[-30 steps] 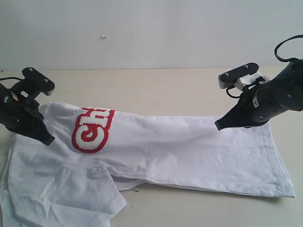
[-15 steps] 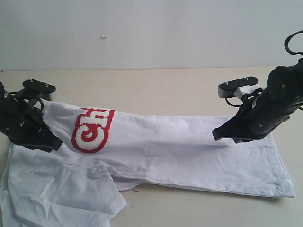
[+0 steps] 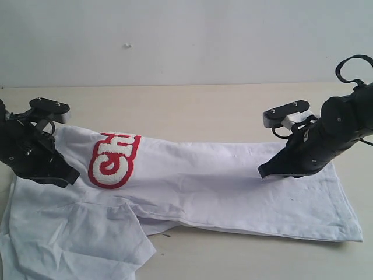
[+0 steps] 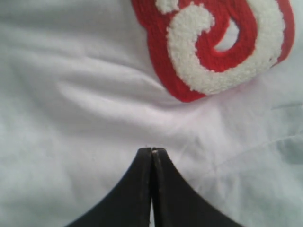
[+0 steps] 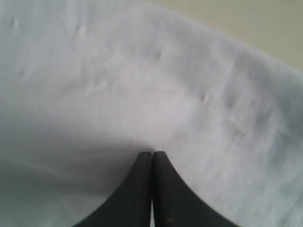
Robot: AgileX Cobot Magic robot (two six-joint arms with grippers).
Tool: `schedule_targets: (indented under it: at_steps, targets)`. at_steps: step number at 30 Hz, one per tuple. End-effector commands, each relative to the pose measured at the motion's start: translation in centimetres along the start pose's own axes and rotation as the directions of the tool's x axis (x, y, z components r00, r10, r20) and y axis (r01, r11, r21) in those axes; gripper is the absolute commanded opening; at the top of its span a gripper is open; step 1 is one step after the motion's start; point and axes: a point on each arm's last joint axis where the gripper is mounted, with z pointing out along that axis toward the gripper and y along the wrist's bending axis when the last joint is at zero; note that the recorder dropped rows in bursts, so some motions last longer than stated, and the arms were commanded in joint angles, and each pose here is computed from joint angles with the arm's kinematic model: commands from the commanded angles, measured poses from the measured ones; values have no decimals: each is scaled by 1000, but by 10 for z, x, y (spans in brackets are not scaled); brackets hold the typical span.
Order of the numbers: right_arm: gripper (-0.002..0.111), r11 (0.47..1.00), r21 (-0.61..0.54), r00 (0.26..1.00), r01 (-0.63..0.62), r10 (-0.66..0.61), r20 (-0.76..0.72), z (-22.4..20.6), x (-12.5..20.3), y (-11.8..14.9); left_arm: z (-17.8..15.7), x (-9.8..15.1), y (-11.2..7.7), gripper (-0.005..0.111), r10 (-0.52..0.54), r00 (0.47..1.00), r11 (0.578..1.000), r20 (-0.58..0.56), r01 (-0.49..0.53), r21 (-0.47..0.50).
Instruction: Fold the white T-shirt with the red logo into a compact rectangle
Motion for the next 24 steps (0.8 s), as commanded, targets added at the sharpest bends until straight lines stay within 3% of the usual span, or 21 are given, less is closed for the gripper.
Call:
schedule_targets:
  at_steps: [1, 8, 13, 15, 19, 24]
  targets:
    - [0, 1000, 4, 998, 25, -26, 55, 12, -4, 0, 0, -2, 0, 0, -5, 1000, 1000, 20, 5, -6]
    - [0, 1000, 7, 997, 25, -26, 74, 25, -19, -2, 0, 3, -4, 0, 8, 1000, 1000, -29, -7, 30]
    - [0, 998, 23, 991, 56, -58, 120, 13, -32, -4, -8, 9, -13, 0, 115, 990, 986, -82, -104, 127]
    - [0, 998, 26, 988, 55, -58, 146, 7, -36, -4, -18, 9, -20, 0, 115, 990, 982, -77, -102, 160]
    - [0, 998, 32, 983, 62, -67, 171, -3, -40, -5, -40, 12, -43, 0, 217, 969, 960, -115, -190, 208]
    - [0, 998, 28, 988, 56, -59, 141, -3, -37, -5, -66, 16, -71, 0, 223, 967, 941, -119, -182, 284]
